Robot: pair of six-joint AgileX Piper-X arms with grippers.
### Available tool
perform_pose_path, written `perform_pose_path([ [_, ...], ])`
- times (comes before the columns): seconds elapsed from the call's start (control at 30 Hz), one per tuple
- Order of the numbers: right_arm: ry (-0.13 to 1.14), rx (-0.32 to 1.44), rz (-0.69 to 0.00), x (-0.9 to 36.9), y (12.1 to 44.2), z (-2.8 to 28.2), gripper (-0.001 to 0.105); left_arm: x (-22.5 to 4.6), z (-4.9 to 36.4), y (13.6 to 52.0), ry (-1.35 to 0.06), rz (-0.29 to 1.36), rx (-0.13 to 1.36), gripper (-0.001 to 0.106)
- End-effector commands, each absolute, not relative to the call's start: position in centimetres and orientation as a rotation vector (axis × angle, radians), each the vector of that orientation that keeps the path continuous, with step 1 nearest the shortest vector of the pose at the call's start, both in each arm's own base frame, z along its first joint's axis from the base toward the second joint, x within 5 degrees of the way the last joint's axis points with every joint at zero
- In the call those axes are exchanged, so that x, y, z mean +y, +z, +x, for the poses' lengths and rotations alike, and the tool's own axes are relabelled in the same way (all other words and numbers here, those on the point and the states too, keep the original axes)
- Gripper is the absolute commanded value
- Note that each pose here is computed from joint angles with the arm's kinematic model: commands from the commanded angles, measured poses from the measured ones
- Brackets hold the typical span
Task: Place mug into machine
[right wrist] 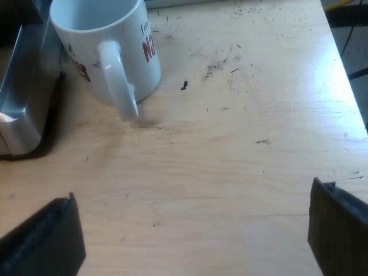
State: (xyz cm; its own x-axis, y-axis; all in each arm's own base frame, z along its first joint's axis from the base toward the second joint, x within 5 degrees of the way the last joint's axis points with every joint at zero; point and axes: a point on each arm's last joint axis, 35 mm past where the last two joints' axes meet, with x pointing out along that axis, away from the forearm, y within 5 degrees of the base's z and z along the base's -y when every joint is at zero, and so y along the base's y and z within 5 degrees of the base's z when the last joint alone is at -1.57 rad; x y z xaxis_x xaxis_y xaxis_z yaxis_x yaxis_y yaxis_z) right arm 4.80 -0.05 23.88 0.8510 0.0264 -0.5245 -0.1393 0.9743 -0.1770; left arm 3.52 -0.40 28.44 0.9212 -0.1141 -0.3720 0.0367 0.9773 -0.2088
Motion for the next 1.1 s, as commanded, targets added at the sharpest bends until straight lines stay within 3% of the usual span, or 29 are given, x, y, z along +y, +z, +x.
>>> perform_pose_path([
  [0.03,0.094,0.528,-0.212,0.0,24.5,4.7,0.081,-0.6,3.4,28.9,-0.146,-0.214,0.403,0.093],
  [0.17,0.106,0.523,-0.209,0.0,25.7,4.7,0.081,-0.7,2.6,29.9,-0.158,-0.214,0.403,0.093],
  [0.4,0.175,0.609,-0.189,0.2,28.2,5.6,0.081,-1.3,2.0,31.2,-0.383,-0.196,0.366,0.093],
  [0.47,0.266,0.625,-0.179,0.6,28.7,6.2,0.081,-1.5,2.2,31.5,-0.475,-0.188,0.36,0.093],
  [0.57,0.343,0.661,-0.202,1.0,28.6,7.0,0.081,-2.1,3.1,31.8,-0.568,-0.181,0.37,0.093],
  [0.7,0.467,0.699,-0.292,1.9,28.2,8.0,0.081,-3.0,4.5,32.1,-0.696,-0.175,0.403,0.093],
  [0.87,0.471,0.699,-0.344,2.4,27.3,8.9,0.081,-3.9,5.9,30.8,-0.779,-0.178,0.438,0.093],
  [1.1,0.406,0.706,-0.3,2.6,24.2,9.8,0.081,-4.6,7.2,28.5,-0.815,-0.182,0.418,0.093],
])
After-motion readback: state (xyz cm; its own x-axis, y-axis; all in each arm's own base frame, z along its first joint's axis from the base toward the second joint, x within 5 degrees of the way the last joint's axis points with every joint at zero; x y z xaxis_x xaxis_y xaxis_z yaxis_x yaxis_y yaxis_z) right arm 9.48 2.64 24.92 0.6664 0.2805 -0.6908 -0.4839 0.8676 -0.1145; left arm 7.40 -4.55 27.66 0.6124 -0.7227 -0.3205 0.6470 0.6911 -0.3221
